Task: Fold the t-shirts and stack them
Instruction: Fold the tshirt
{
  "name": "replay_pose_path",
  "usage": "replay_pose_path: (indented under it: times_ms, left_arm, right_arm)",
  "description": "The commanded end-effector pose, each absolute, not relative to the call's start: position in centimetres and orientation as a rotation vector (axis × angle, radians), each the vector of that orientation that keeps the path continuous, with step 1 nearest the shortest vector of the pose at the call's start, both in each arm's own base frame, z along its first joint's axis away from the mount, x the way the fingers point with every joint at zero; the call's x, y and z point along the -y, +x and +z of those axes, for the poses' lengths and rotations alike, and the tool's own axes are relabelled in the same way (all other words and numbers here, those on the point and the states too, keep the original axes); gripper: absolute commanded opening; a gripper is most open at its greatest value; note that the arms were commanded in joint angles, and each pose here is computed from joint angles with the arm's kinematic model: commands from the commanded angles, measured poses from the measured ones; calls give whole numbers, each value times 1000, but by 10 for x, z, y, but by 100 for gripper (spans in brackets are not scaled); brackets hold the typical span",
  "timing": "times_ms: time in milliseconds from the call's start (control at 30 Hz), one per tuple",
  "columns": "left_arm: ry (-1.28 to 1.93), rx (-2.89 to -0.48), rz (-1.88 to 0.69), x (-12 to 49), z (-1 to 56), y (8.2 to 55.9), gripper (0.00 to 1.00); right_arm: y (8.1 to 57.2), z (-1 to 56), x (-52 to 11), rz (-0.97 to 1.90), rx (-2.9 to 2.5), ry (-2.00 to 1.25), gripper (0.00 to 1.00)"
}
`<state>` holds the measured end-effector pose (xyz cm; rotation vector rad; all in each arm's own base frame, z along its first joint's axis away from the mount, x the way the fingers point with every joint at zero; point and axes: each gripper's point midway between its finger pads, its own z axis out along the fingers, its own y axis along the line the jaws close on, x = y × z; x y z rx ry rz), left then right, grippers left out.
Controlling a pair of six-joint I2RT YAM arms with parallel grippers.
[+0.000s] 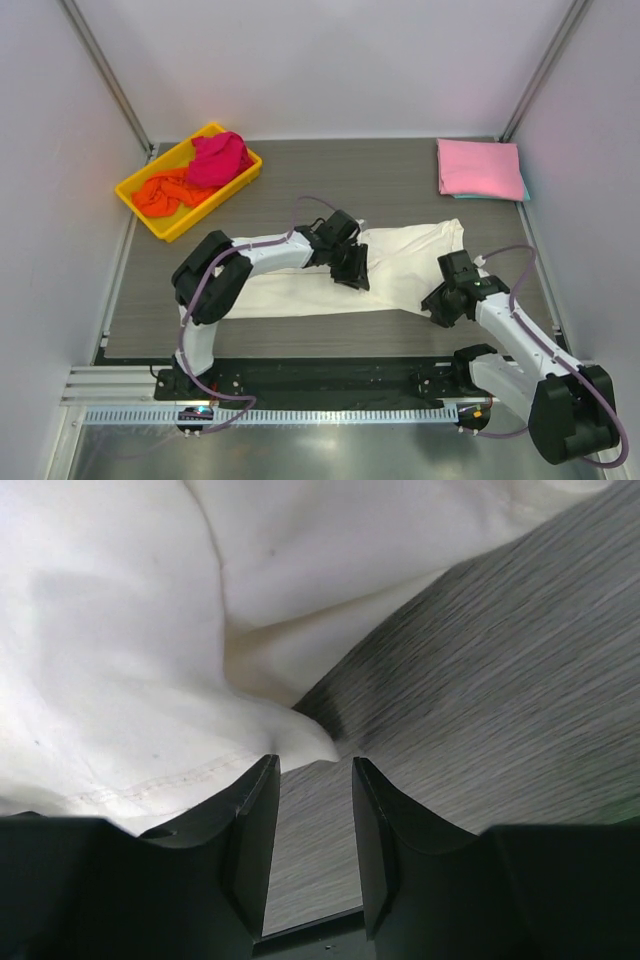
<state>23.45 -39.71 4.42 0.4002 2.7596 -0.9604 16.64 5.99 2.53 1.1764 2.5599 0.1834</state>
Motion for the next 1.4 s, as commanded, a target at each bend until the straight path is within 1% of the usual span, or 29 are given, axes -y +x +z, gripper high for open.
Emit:
replay_pose_path:
  times_ms: [0, 267, 300, 367, 400, 467, 500, 533, 567, 633, 700, 733, 767, 833, 967, 1067, 1167, 1367]
  left_arm:
    - [438, -2701, -972, 406, 49, 241, 35]
    - [434, -2725, -986, 409, 42, 240, 33]
    - [435, -2727, -987, 409, 42, 239, 32]
    - [434, -2728, -984, 409, 40, 240, 32]
    - [429, -2729, -983, 409, 39, 240, 31]
    - [424, -2724, -984, 410, 39, 242, 31]
    - [422, -2730, -982, 409, 37, 241, 31]
    - [420, -2733, -982, 410, 37, 241, 30]
    - [419, -2734, -984, 410, 36, 241, 28]
    - [412, -2737, -995, 411, 35, 241, 26]
    - [420, -2737, -1024, 415, 37, 238, 20]
    - [411, -2741, -1034, 416, 38, 238, 16]
    - [411, -2734, -1053, 418, 40, 238, 8]
    - [402, -2737, -1079, 420, 44, 236, 1]
    - [377, -2718, -1103, 421, 58, 237, 0]
    - [348, -2706, -1095, 419, 68, 237, 0]
    - [315, -2732, -1049, 412, 69, 237, 0]
    - [312, -2757, -1004, 406, 65, 235, 0]
  right_arm:
    - [176, 27, -55, 177, -2465, 1231, 41]
    - [177, 17, -50, 138, -2452, 1236, 39]
    - [177, 17, -48, 130, -2448, 1232, 35]
    - [176, 17, -47, 124, -2444, 1225, 31]
    - [176, 17, -47, 129, -2443, 1222, 25]
    - [174, 16, -46, 131, -2438, 1223, 19]
    - [176, 18, -47, 145, -2428, 1220, 9]
    - [175, 17, -48, 154, -2430, 1219, 4]
    - [176, 18, -49, 163, -2427, 1216, 1]
    - [177, 24, -52, 202, -2407, 1215, 1]
    - [180, 30, -53, 237, -2377, 1219, 1]
    - [184, 38, -54, 280, -2331, 1225, 1]
    - [185, 41, -53, 286, -2309, 1228, 1]
    - [187, 50, -54, 338, -2250, 1245, 1]
    - [185, 59, -55, 382, -2207, 1261, 1]
    - [183, 65, -51, 364, -2196, 1257, 1]
    - [178, 69, -46, 325, -2203, 1262, 1]
    - [176, 72, -55, 416, -2185, 1288, 1]
